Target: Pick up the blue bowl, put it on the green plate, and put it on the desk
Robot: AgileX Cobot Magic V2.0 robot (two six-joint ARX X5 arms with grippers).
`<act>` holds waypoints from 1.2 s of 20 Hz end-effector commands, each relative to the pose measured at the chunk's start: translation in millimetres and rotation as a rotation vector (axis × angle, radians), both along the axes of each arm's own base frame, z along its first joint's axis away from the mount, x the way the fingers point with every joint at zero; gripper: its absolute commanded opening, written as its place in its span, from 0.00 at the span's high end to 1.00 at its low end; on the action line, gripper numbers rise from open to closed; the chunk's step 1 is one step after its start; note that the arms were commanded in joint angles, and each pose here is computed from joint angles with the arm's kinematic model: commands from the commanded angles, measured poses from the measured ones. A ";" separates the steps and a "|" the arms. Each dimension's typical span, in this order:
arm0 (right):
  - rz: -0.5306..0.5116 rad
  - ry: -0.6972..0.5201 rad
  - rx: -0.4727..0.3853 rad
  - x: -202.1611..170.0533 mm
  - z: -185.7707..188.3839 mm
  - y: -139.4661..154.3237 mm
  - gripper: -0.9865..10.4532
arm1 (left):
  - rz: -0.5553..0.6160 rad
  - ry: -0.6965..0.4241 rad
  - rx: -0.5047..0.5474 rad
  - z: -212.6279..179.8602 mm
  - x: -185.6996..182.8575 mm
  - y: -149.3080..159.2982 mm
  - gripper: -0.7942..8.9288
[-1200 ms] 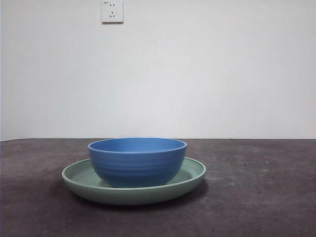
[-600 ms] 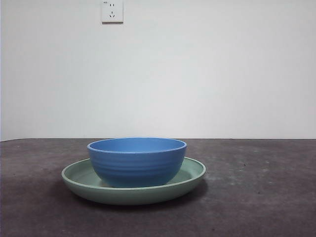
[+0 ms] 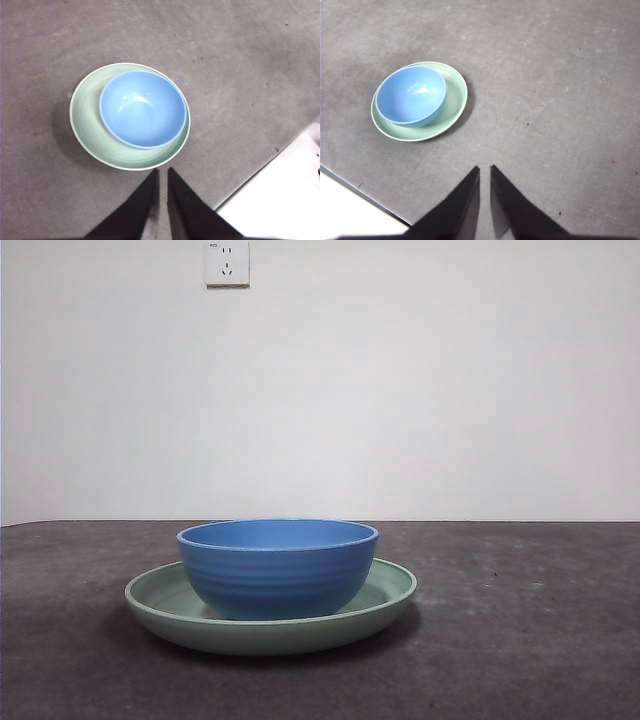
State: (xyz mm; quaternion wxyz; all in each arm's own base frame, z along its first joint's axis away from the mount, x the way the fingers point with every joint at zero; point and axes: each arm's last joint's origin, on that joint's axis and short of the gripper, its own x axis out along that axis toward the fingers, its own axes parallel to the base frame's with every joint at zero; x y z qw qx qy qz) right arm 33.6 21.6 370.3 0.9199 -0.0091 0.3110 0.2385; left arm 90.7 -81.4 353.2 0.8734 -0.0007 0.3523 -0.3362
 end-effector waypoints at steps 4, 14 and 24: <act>0.009 -0.016 0.000 0.5 2.5 0.6 0.89 | 0.164 -0.020 -0.031 -24.8 16.5 15.5 0.89; 0.009 -0.016 0.000 0.5 2.5 0.5 0.89 | 0.544 -0.543 -0.098 -159.6 10.2 67.1 0.89; 0.010 -0.016 0.000 0.5 2.5 0.6 0.89 | 0.752 -0.543 -0.024 -202.4 6.3 77.0 0.89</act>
